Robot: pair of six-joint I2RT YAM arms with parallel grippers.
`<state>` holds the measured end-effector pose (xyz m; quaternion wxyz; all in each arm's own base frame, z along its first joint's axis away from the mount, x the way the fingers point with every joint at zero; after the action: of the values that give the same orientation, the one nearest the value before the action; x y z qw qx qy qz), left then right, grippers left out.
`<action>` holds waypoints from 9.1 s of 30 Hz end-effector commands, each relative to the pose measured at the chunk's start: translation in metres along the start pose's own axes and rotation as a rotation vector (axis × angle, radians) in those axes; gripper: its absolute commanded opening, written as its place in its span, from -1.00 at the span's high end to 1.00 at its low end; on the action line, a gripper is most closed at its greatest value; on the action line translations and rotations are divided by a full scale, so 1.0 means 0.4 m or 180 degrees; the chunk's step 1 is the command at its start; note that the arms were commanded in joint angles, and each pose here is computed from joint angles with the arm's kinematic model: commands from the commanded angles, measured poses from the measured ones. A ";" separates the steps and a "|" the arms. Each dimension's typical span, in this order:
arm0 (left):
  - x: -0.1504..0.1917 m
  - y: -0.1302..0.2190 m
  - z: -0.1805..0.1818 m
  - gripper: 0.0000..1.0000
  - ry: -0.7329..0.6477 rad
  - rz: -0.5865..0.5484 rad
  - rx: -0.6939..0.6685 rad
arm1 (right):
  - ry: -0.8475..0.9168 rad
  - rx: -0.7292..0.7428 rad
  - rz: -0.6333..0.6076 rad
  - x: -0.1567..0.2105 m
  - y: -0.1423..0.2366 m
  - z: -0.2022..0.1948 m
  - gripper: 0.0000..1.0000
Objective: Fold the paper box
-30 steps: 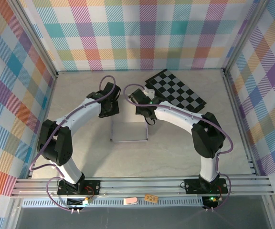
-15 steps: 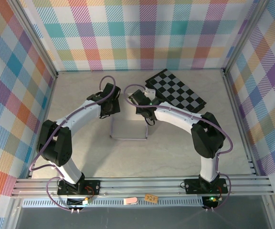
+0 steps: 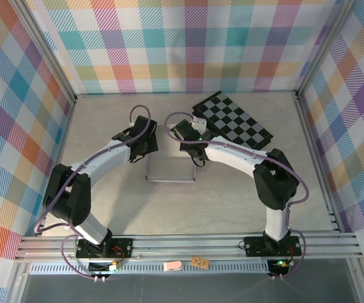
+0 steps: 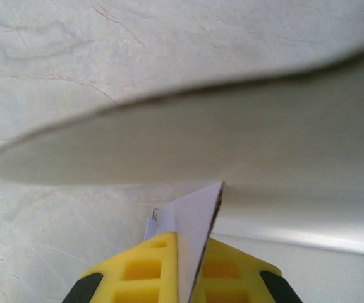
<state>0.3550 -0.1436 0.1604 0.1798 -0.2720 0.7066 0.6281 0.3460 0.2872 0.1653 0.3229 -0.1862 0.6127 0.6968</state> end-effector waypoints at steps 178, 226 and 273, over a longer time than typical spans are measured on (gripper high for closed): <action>0.320 0.133 -0.037 0.43 0.0728 0.0251 0.1509 | -0.1134 -0.0675 0.2764 0.186 0.014 -0.169 0.69; 0.266 0.064 0.052 0.25 0.1300 0.1695 0.1155 | -0.0814 -0.0599 0.2744 0.192 -0.019 -0.168 0.69; 0.268 0.062 0.028 0.05 0.1039 0.1762 0.1167 | -0.0237 -0.0290 0.2612 0.154 0.016 -0.205 0.25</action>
<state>0.2548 -0.1382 0.1169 -0.0695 -0.1522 0.8624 0.4778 0.2854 0.2249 0.1060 0.0344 0.0914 0.5827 0.8068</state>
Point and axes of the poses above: each hand's point on the last joint's axis, 136 mm out from that joint toward the fingers, its own y axis back along the fingers, its own z axis along the line the jaws close on, x = y × z, the point moved 5 cm from there along y, back along the fingers, and after that the axes turned 3 degrees about -y, right-handed, at the moved point
